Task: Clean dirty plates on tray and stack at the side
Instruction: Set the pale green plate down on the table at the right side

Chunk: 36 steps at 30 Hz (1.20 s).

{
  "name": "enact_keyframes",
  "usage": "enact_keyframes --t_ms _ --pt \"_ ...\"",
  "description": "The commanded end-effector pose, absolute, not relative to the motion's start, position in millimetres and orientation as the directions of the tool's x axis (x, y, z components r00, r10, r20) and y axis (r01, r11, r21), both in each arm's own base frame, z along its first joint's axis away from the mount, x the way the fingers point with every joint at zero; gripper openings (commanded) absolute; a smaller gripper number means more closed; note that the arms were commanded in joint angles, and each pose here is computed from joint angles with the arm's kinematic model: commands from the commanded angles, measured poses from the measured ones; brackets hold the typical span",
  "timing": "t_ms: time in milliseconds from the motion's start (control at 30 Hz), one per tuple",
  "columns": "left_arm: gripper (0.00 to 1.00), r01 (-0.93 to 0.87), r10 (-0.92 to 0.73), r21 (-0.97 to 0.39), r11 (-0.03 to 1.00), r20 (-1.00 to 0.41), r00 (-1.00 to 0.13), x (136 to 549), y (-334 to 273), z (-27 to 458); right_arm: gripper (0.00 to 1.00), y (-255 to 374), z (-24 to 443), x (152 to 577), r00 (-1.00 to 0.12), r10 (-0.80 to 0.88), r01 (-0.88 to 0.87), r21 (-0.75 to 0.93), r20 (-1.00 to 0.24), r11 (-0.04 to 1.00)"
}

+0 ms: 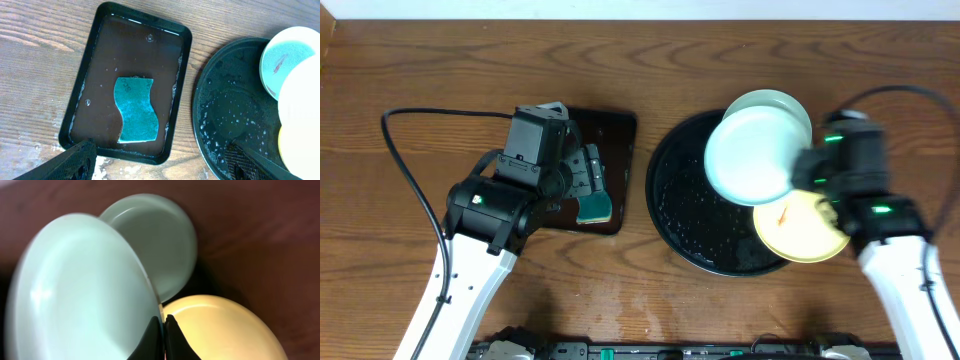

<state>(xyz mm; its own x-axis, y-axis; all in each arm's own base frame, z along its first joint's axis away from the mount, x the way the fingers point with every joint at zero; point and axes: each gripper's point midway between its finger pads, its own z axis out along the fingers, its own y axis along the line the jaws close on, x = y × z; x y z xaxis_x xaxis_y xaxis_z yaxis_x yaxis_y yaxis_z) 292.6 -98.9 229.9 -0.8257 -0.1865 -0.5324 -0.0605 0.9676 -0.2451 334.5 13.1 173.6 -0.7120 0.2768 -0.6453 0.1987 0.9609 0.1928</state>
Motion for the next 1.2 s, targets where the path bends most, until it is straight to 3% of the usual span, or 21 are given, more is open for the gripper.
enact_keyframes --t_ms 0,200,300,500,700,767,800,900,1033,1167 --pt "0.83 -0.051 -0.182 -0.247 0.968 -0.543 -0.82 293 -99 235 0.01 -45 188 334 -0.61 0.553 0.355 0.427 -0.568 0.831" --pt "0.83 -0.051 -0.182 -0.247 0.968 -0.543 -0.82 293 -99 235 0.01 -159 165 311 -0.389 0.767 0.653 0.434 -0.511 0.621" --pt "0.83 -0.051 -0.182 -0.247 0.968 -0.543 -0.82 293 -99 235 0.01 -216 134 290 -0.236 0.843 0.818 0.37 -0.483 0.441" --pt "0.83 -0.051 -0.182 -0.247 0.968 -0.542 -0.82 293 -99 235 0.01 -262 82 289 -0.179 0.86 0.895 0.285 -0.479 0.344" --pt "0.83 -0.051 -0.182 -0.247 0.968 -0.542 -0.82 293 -99 235 0.02 -267 60 293 -0.266 0.839 0.879 0.237 -0.476 0.413" --pt "0.83 -0.051 -0.182 -0.247 0.968 -0.542 -0.82 293 -99 235 0.2 -266 62 294 -0.311 0.814 0.86 0.219 -0.491 0.46" --pt "0.83 -0.051 -0.182 -0.247 0.968 -0.542 -0.82 293 -99 235 0.4 -263 65 298 -0.33 0.805 0.842 0.232 -0.492 0.487" --pt "0.83 -0.051 -0.182 -0.247 0.968 -0.542 -0.82 293 -99 235 0.58 -241 84 316 -0.361 0.799 0.753 0.355 -0.48 0.554" --pt "0.83 -0.051 -0.182 -0.247 0.968 -0.542 -0.82 293 -99 235 0.61 -192 128 341 -0.416 0.768 0.572 0.517 -0.486 0.637" --pt "0.83 -0.051 -0.182 -0.247 0.968 -0.542 -0.82 293 -99 235 0.59 -137 157 334 -0.509 0.701 0.495 0.496 -0.5 0.713"
